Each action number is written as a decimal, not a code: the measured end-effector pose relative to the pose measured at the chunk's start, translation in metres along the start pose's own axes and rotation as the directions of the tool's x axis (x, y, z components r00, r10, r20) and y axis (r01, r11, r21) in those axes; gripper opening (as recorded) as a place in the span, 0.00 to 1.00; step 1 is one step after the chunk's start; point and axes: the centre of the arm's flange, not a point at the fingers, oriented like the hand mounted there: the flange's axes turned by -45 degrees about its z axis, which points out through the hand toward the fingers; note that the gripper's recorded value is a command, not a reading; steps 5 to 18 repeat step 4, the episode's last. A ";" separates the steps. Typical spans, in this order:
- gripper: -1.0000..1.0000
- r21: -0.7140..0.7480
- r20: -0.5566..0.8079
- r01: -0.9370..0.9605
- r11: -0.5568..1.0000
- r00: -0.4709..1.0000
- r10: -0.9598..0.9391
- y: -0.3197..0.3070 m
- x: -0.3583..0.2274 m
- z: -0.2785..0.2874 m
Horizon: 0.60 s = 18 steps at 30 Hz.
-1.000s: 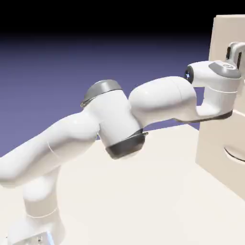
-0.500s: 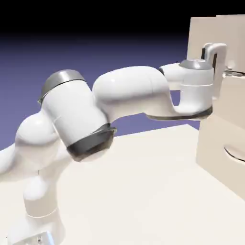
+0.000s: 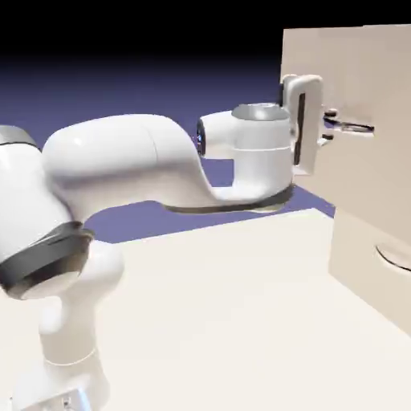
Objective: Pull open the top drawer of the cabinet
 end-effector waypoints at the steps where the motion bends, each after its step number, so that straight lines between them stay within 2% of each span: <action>1: 1.00 0.000 0.001 -0.002 1.000 1.000 0.002 0.000 0.001 -0.010; 4: 1.00 0.000 0.001 -0.002 1.000 1.000 0.002 0.000 0.001 -0.041; 18: 1.00 0.000 0.001 -0.002 1.000 1.000 0.002 0.000 0.001 -0.041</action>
